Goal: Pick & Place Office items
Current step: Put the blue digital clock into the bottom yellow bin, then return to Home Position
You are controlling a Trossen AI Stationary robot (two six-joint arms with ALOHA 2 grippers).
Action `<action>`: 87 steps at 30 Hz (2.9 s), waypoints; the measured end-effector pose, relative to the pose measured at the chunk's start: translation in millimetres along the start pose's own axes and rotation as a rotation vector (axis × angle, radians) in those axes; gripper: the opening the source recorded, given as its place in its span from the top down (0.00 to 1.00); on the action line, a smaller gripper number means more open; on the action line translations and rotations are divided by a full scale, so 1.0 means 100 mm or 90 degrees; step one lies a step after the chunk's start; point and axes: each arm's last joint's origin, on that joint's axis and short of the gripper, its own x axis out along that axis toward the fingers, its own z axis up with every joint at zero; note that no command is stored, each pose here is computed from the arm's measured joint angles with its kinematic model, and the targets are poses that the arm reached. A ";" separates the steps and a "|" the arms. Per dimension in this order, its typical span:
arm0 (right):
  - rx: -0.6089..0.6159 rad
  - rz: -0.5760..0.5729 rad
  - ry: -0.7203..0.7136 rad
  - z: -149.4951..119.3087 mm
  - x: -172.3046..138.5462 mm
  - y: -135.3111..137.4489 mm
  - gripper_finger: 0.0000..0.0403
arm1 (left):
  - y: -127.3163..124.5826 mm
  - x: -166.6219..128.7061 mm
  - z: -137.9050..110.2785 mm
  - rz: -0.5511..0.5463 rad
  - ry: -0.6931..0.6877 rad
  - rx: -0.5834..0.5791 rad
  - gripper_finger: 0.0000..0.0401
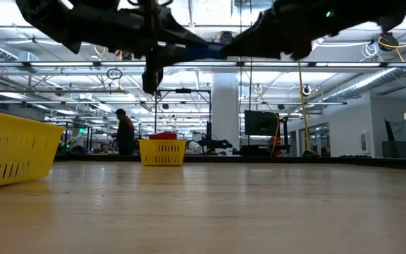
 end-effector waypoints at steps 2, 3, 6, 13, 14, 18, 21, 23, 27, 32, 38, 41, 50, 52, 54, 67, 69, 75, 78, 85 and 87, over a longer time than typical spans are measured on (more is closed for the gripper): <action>0.014 -0.004 0.012 0.02 -0.06 -0.01 0.54 | -0.07 -0.06 0.04 -0.013 0.005 0.018 0.86; 0.017 0.001 0.023 0.01 -0.09 -0.02 0.54 | -0.11 -0.10 0.06 -0.015 0.010 0.027 0.86; 0.055 0.004 0.032 0.07 -0.22 -0.13 0.54 | -0.16 -0.24 0.01 -0.016 0.036 0.037 0.86; 0.136 -0.004 0.007 -0.01 -0.56 -0.36 0.58 | -0.36 -0.68 -0.33 -0.061 0.183 0.033 0.86; 0.145 -0.007 -0.002 -0.04 -0.61 -0.38 0.59 | -0.39 -0.74 -0.41 -0.054 0.217 0.032 0.86; 0.172 -0.021 -0.023 -0.23 -0.73 -0.44 0.60 | -0.55 -1.01 -0.62 -0.040 0.315 0.048 0.86; 0.204 -0.042 -0.056 -0.33 -0.80 -0.50 0.60 | -0.62 -1.21 -0.78 -0.010 0.395 0.028 0.86; 0.229 -0.053 -0.067 -0.42 -0.83 -0.52 0.60 | -0.68 -1.31 -0.84 0.004 0.407 0.010 0.85; 0.254 -0.075 -0.090 -0.53 -0.89 -0.58 0.60 | -0.73 -1.43 -0.94 0.031 0.423 0.017 0.84; 0.281 -0.080 -0.092 -0.57 -0.92 -0.61 0.60 | -0.69 -1.48 -1.00 0.096 0.433 -0.013 0.85; 0.288 -0.078 -0.092 -0.56 -0.93 -0.61 0.61 | -0.64 -1.47 -0.98 0.125 0.415 0.001 0.73; 0.329 -0.065 -0.080 -0.58 -0.93 -0.58 0.61 | -0.65 -1.47 -0.99 0.107 0.435 0.017 0.66; 0.335 -0.014 -0.030 -0.64 -1.07 -0.52 0.59 | -0.61 -1.47 -0.84 0.056 0.474 -0.017 0.54; 0.321 -0.015 -0.043 -0.62 -1.13 -0.56 0.59 | -0.56 -1.48 -0.70 0.042 0.425 0.030 0.52; 0.326 -0.019 -0.062 -0.59 -1.18 -0.61 0.59 | -0.52 -1.53 -0.52 0.012 0.360 0.110 0.51; 0.296 0.041 -0.026 -0.73 -1.44 -0.73 0.59 | -0.08 -1.94 -0.12 -0.004 0.044 0.402 0.46; 0.297 0.064 -0.032 -0.74 -1.48 -0.74 0.60 | 0.05 -1.97 -0.18 -0.007 -0.005 0.399 0.47; 0.312 0.067 -0.057 -0.80 -1.57 -0.79 0.59 | 0.39 -1.97 -0.38 0.005 -0.045 0.371 0.50; 0.322 0.063 -0.077 -0.93 -1.57 -0.73 0.59 | 0.49 -1.97 -0.44 -0.005 -0.067 0.377 0.52; 0.340 0.055 -0.104 -1.14 -1.64 -0.71 0.59 | 0.63 -1.95 -0.50 0.016 -0.088 0.398 0.57; 0.346 0.055 -0.112 -1.17 -1.68 -0.73 0.59 | 0.65 -1.96 -0.48 0.018 -0.092 0.401 0.58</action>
